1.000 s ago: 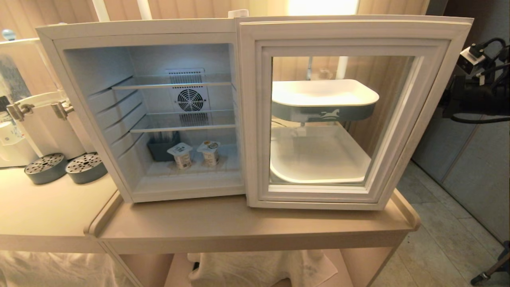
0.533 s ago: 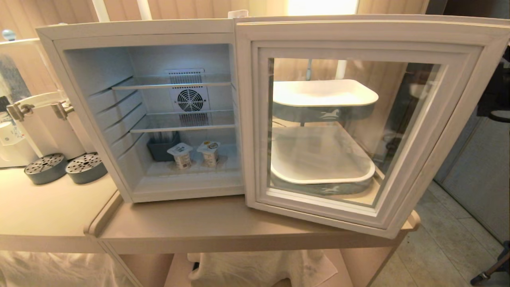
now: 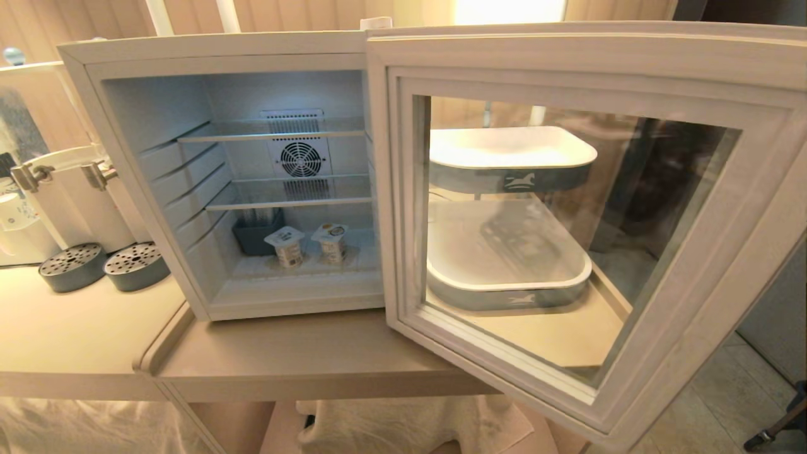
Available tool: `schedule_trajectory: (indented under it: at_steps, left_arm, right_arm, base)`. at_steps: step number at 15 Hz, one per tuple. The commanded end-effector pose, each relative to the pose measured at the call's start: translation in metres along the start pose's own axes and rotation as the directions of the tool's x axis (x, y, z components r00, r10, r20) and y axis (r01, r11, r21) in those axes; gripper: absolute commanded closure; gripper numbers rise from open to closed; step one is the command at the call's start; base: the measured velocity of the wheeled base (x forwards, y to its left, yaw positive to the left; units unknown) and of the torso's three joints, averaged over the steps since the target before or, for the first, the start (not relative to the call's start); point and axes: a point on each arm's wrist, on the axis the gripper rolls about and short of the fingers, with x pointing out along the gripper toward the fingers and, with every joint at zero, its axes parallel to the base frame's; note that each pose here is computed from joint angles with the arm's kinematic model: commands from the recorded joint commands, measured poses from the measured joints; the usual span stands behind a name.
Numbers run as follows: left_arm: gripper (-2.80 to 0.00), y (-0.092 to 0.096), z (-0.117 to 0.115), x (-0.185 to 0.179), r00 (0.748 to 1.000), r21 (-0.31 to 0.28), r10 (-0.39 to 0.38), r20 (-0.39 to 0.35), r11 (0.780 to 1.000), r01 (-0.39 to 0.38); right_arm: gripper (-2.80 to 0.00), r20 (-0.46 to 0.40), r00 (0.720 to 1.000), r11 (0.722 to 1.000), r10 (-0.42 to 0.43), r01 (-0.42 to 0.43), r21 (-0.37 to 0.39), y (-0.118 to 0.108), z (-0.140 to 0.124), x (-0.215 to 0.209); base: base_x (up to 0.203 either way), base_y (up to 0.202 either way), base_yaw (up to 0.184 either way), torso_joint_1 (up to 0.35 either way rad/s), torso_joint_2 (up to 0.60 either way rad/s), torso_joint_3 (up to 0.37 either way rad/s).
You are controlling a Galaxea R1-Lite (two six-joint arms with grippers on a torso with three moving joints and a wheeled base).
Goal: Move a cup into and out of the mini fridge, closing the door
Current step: Close the freezer door
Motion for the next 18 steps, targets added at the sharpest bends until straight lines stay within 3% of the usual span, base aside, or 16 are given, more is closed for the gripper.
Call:
schedule_trajectory:
  at_steps: [1, 6, 8, 9, 10, 12, 14, 16, 18]
  left_arm:
    - [0.0, 0.0, 0.0, 0.0, 1.0, 0.0, 0.0, -0.001, 1.0, 0.0]
    - [0.0, 0.0, 0.0, 0.0, 1.0, -0.001, 0.0, -0.002, 1.0, 0.0]
    - [0.0, 0.0, 0.0, 0.0, 1.0, 0.0, 0.0, -0.002, 1.0, 0.0]
    - [0.0, 0.0, 0.0, 0.0, 1.0, 0.0, 0.0, -0.001, 1.0, 0.0]
    - [0.0, 0.0, 0.0, 0.0, 1.0, 0.0, 0.0, -0.002, 1.0, 0.0]
    - [0.0, 0.0, 0.0, 0.0, 1.0, 0.0, 0.0, -0.001, 1.0, 0.0]
    - [0.0, 0.0, 0.0, 0.0, 1.0, 0.0, 0.0, -0.001, 1.0, 0.0]
    - [0.0, 0.0, 0.0, 0.0, 1.0, 0.0, 0.0, -0.001, 1.0, 0.0]
    - [0.0, 0.0, 0.0, 0.0, 1.0, 0.0, 0.0, -0.001, 1.0, 0.0]
  right_arm:
    - [0.0, 0.015, 0.999, 0.997, 0.041, -0.04, -0.07, 0.038, -0.013, -0.017]
    - [0.0, -0.065, 0.995, 0.982, 0.07, -0.08, -0.171, 0.089, -0.049, -0.014]
    - [0.0, -0.051, 0.998, 0.969, -0.041, 0.028, -0.245, 0.1, -0.061, -0.011]
    - [0.0, -0.042, 0.993, 0.945, -0.11, 0.091, -0.316, 0.101, -0.068, -0.009]
    - [0.0, -0.051, 0.989, 0.906, -0.137, 0.104, -0.409, 0.099, -0.076, -0.009]
    - [0.0, -0.069, 0.99, 0.851, -0.124, 0.071, -0.52, 0.097, -0.088, -0.013]
    - [0.0, -0.03, 0.994, 0.818, -0.108, 0.072, -0.571, 0.098, -0.087, -0.014]
    - [0.0, -0.02, 0.997, 0.815, -0.071, 0.047, -0.577, 0.1, -0.087, -0.014]
    - [0.0, -0.037, 0.998, 0.816, 0.05, -0.062, -0.575, 0.106, -0.086, -0.016]
  base:
    - [0.0, 0.0, 0.0, 0.0, 0.0, 0.0]
    - [0.0, 0.0, 0.0, 0.0, 0.0, 0.0]
    - [0.0, 0.0, 0.0, 0.0, 0.0, 0.0]
    - [0.0, 0.0, 0.0, 0.0, 0.0, 0.0]
    - [0.0, 0.0, 0.0, 0.0, 0.0, 0.0]
    - [0.0, 0.0, 0.0, 0.0, 0.0, 0.0]
    - [0.0, 0.0, 0.0, 0.0, 0.0, 0.0]
    - [0.0, 0.0, 0.0, 0.0, 0.0, 0.0]
    - [0.0, 0.0, 0.0, 0.0, 0.0, 0.0]
